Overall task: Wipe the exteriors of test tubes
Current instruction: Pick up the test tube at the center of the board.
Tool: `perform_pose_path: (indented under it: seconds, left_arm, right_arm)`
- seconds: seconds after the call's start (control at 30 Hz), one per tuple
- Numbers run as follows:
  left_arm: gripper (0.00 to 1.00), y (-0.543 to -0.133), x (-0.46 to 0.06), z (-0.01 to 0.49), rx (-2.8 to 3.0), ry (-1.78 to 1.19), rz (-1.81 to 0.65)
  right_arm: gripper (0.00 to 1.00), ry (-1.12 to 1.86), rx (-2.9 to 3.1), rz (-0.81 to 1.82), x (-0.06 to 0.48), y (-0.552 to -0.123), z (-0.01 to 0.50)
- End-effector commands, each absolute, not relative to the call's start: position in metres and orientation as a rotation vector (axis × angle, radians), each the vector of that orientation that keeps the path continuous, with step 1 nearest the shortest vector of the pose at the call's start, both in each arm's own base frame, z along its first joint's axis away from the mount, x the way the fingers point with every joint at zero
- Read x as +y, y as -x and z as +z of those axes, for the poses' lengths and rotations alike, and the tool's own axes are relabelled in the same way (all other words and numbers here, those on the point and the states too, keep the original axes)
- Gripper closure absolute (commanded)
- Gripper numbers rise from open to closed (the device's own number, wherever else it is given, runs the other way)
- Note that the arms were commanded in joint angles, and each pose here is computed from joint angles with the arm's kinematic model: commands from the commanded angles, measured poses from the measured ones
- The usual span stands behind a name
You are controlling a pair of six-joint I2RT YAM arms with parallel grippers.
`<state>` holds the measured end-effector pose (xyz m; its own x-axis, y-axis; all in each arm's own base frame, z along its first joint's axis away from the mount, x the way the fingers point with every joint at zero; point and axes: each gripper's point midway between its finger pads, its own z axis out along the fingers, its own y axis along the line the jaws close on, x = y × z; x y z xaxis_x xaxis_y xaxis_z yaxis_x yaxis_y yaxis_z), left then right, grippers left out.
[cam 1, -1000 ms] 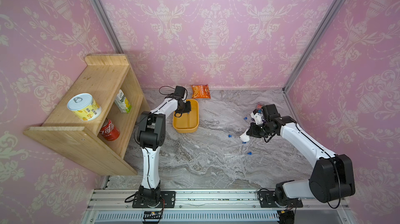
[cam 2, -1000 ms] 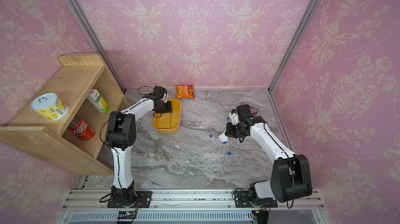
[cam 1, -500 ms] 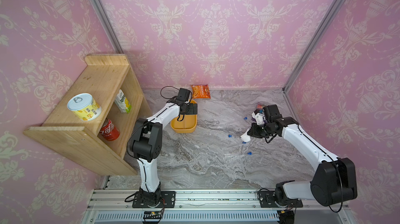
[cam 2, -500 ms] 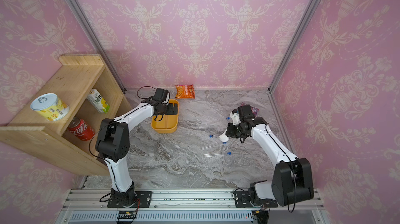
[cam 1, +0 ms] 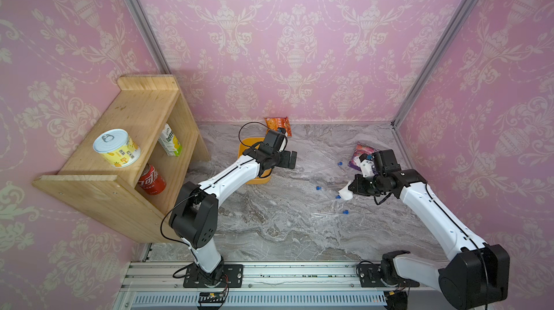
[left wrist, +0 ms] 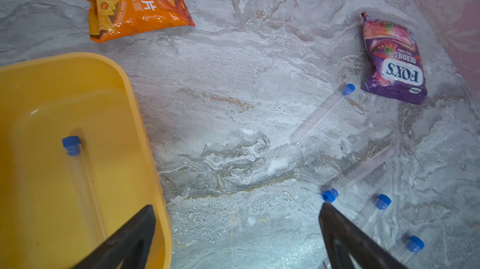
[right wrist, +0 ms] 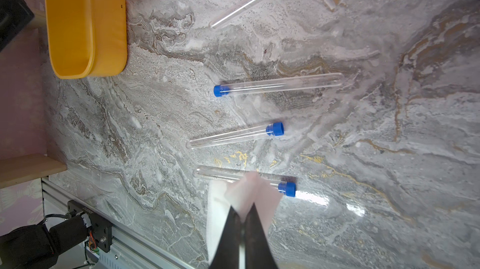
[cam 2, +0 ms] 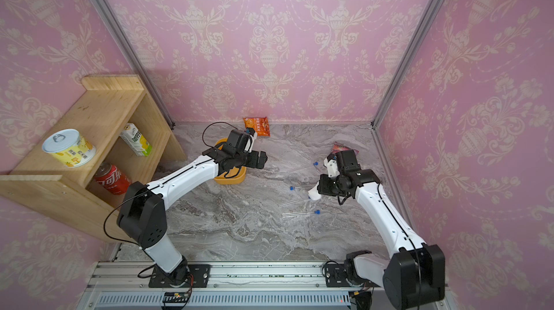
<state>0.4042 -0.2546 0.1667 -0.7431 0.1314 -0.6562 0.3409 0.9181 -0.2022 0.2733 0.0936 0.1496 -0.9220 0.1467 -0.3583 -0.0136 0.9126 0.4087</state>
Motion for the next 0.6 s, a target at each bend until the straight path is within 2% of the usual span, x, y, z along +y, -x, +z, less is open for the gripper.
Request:
perform_pose_path:
  seconds: [0.0, 0.17, 0.4, 0.57]
  left_arm:
    - [0.01, -0.392, -0.273, 0.166, 2.447, -0.412, -0.438]
    - [0.01, -0.366, -0.316, 0.152, 2.465, -0.611, -0.612]
    - [0.01, -0.334, -0.366, 0.132, 2.463, -0.916, -0.663]
    - [0.19, -0.323, -0.376, 0.103, 2.482, -1.06, -0.685]
  right_arm:
    - [1.0, -0.16, 2.724, 0.521, 0.081, -0.261, 0.144]
    - [1.0, -0.265, 2.722, 0.468, 0.06, -0.262, 0.133]
    - [1.0, -0.398, 2.714, 0.454, 0.037, -0.268, 0.12]
    - [1.0, -0.408, 2.712, 0.47, 0.034, -0.272, 0.117]
